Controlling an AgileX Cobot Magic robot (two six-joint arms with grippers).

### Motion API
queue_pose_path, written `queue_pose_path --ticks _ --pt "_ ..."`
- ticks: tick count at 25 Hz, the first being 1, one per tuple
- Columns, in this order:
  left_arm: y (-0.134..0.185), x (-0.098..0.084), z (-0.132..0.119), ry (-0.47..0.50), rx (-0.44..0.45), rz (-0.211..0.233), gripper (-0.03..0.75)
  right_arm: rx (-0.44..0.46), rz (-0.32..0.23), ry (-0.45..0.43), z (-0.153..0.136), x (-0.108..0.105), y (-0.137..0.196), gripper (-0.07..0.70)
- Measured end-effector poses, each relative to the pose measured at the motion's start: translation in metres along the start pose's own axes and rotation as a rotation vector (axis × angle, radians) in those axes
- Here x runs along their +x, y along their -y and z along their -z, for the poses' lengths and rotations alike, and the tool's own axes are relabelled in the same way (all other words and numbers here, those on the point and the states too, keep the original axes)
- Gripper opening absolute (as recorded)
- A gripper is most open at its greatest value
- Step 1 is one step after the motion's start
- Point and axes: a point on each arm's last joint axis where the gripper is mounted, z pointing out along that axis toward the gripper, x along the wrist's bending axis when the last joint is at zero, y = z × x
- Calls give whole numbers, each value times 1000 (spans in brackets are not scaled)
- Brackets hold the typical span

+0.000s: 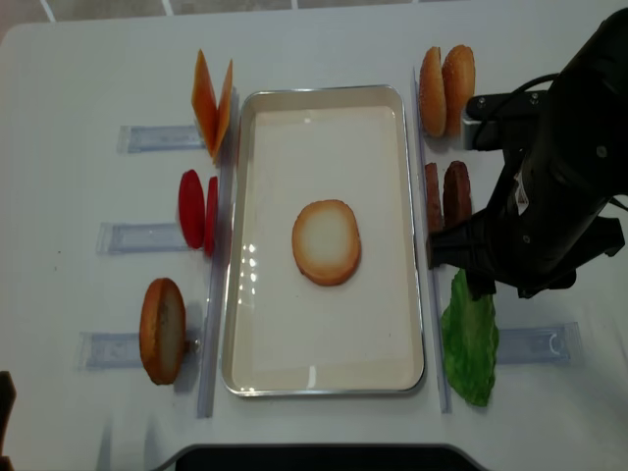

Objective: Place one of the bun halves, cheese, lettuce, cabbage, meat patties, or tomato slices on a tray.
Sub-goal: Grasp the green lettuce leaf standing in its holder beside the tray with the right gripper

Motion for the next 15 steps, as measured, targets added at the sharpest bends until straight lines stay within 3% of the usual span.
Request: queue_pose_path --ticks 4,8,13,15 --pt "0 0 0 0 0 0 463 1 -2 1 -7 0 0 318" --pt "0 0 0 0 0 0 463 -7 -3 -5 -8 1 -1 183" --pt "0 0 0 0 0 0 463 -28 2 -21 -8 3 -2 110" --pt "0 0 0 0 0 0 463 -30 14 -23 -8 5 -2 41"
